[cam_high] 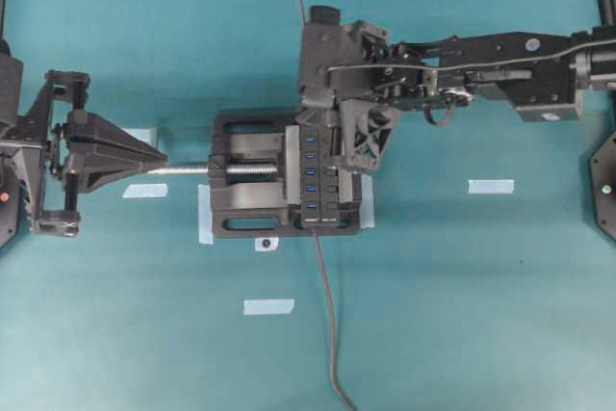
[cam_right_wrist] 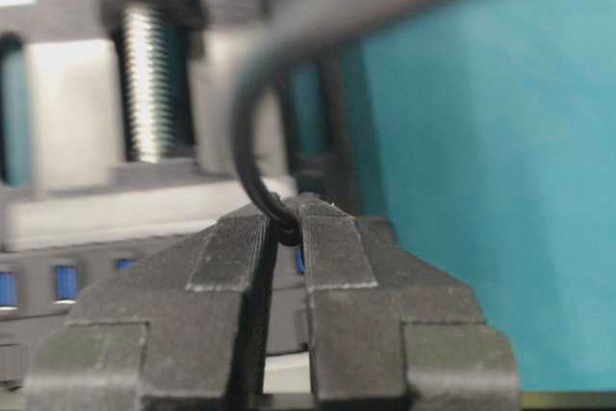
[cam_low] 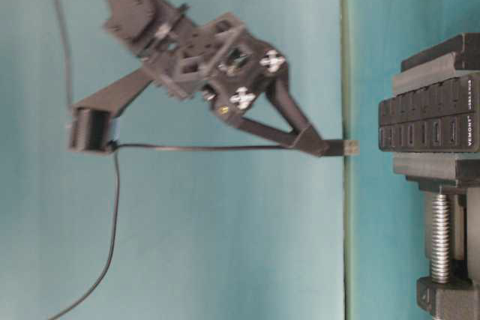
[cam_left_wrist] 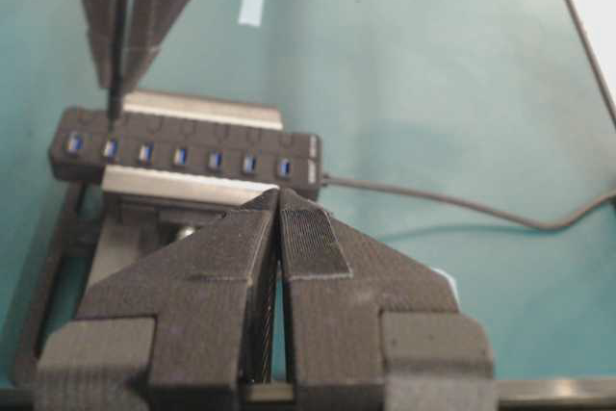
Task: Insert the USB into the second port from the front of the fixed hub.
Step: 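Carry the held USB plug along the hub toward the second port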
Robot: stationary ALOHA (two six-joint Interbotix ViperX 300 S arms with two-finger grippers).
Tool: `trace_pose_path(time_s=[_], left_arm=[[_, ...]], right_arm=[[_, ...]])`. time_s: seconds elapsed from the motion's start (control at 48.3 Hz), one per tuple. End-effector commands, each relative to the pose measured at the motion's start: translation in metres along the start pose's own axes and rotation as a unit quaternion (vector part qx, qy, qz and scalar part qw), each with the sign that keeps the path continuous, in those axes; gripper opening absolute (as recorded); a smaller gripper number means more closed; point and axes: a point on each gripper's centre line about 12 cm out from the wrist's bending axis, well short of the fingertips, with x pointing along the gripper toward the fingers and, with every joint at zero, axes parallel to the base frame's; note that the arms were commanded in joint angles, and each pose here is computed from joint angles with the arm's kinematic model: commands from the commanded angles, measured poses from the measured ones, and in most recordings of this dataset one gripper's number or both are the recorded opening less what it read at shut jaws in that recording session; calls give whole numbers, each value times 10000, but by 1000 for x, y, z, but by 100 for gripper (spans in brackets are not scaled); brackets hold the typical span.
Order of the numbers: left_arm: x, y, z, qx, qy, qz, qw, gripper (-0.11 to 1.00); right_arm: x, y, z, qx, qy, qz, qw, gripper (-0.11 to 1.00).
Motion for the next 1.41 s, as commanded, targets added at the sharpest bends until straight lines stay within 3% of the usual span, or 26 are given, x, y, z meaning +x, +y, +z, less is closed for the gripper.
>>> trace_pose_path(time_s=[0.0,0.311,0.58,1.015,1.387], left_arm=[[0,-1,6,-6,-105,-24,9999,1],[-2,-1,7,10,-135,-29,9999,1],[-4,-1,6,10,-143,-30,9999,1],[-4,-1,4,2,-128,-27,9999,1],[-4,-1,4,2,-128,-27,9999,1]], right_arm=[[-17,5,22,15,-280,40,9996,9],[-25,16,29,202,-152,154,9996,9],[-26,38,27,243,-113,338,9991,9],[-17,59,-1,366,229,494,9978,9],[-7,65,-7,449,114,543,9974,9]])
